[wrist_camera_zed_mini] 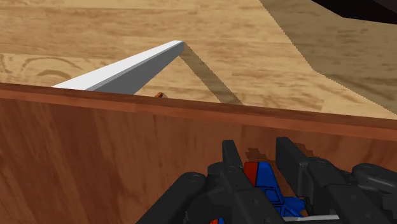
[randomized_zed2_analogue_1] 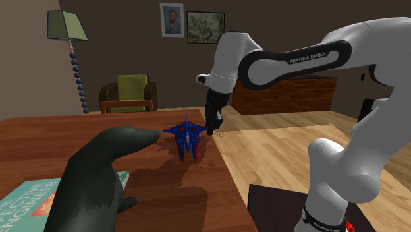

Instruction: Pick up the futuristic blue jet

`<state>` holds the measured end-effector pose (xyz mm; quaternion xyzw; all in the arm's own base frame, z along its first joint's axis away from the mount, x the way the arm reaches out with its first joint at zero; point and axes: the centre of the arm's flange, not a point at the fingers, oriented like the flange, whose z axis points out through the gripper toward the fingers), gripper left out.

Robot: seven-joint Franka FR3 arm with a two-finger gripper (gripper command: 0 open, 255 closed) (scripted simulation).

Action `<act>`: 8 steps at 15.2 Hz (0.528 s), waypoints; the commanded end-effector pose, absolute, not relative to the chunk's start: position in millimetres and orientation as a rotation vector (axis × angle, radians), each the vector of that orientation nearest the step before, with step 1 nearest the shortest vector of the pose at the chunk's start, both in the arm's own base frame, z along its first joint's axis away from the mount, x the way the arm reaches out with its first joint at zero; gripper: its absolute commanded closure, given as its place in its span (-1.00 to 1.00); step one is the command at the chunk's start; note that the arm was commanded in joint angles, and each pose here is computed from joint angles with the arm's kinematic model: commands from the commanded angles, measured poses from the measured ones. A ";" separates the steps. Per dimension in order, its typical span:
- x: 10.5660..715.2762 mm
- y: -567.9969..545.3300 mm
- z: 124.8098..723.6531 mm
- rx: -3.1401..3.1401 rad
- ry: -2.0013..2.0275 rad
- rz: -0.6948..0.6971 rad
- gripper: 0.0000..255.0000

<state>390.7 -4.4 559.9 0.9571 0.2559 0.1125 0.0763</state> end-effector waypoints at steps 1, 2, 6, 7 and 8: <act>390.7 -4.4 559.9 2.869 0.767 0.338 1.00; 390.7 -4.4 559.9 2.869 0.767 0.338 1.00; 390.5 -4.0 564.4 2.869 0.767 0.338 1.00; 390.4 -4.0 569.7 2.869 0.767 0.338 1.00; 390.5 -4.0 575.0 2.869 0.767 0.338 1.00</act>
